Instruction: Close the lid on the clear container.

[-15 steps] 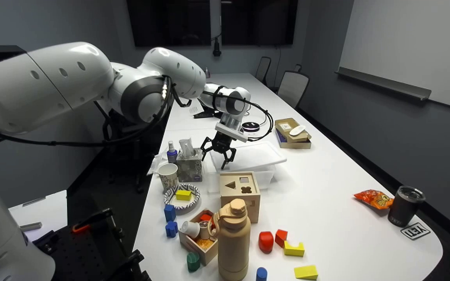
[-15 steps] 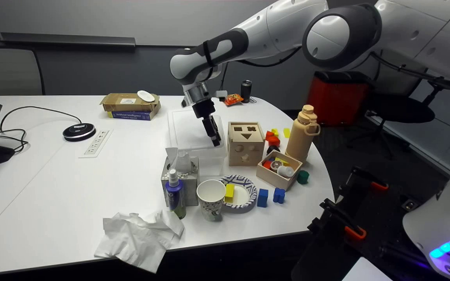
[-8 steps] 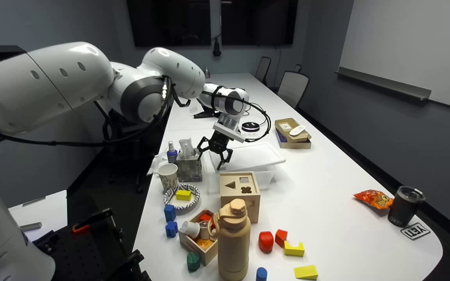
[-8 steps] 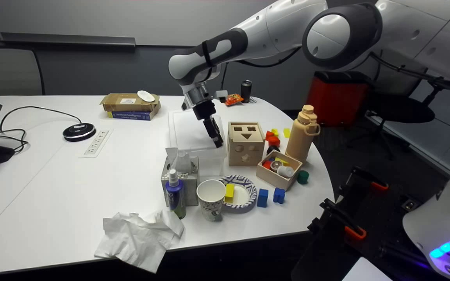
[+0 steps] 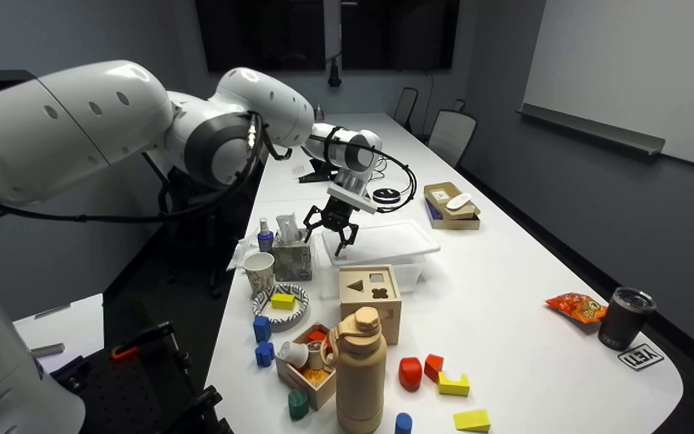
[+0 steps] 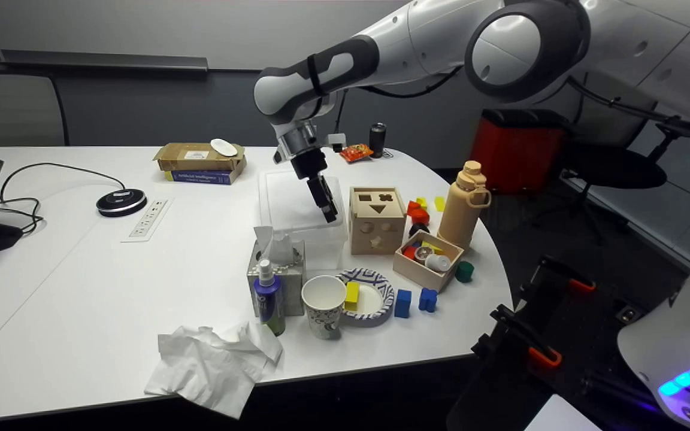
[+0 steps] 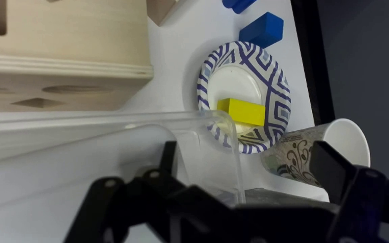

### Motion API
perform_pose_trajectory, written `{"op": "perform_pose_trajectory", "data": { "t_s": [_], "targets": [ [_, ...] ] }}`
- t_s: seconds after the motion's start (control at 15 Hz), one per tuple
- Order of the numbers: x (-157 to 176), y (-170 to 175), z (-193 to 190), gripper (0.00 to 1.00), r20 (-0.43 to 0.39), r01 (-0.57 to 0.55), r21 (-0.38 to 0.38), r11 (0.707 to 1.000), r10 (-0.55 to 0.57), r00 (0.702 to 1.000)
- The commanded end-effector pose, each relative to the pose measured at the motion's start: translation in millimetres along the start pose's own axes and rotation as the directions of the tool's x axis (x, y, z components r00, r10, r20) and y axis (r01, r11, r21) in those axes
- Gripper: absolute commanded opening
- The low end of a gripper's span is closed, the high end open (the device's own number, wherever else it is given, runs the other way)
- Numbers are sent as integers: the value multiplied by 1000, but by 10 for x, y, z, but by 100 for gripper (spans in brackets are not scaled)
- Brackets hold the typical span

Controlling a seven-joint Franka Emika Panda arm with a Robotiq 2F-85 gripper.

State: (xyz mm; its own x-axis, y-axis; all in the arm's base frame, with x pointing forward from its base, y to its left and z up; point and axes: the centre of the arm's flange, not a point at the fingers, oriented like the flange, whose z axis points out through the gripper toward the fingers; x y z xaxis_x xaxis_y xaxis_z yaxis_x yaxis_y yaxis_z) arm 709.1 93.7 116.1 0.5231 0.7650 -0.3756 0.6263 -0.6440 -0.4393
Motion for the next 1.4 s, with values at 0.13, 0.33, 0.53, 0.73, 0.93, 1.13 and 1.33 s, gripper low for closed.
{"op": "perform_pose_trajectory", "data": {
  "t_s": [0.13,0.33,0.53,0.73,0.93,1.13,1.33],
  "targets": [
    [-97,-141,-76,100,-48,-24,-36,999,22,999],
    [-68,-110,-18,100,-96,-29,-79,996,21,995],
    [-4,-52,6,100,-145,-40,-119,992,22,989],
    [20,-33,46,100,-149,-49,-125,991,30,988],
    [17,-61,87,100,-107,-34,-101,994,23,994],
    [13,-113,120,100,-90,-20,-88,996,12,996],
    [9,-166,134,100,-72,-14,-73,997,9,997]
  ]
}}
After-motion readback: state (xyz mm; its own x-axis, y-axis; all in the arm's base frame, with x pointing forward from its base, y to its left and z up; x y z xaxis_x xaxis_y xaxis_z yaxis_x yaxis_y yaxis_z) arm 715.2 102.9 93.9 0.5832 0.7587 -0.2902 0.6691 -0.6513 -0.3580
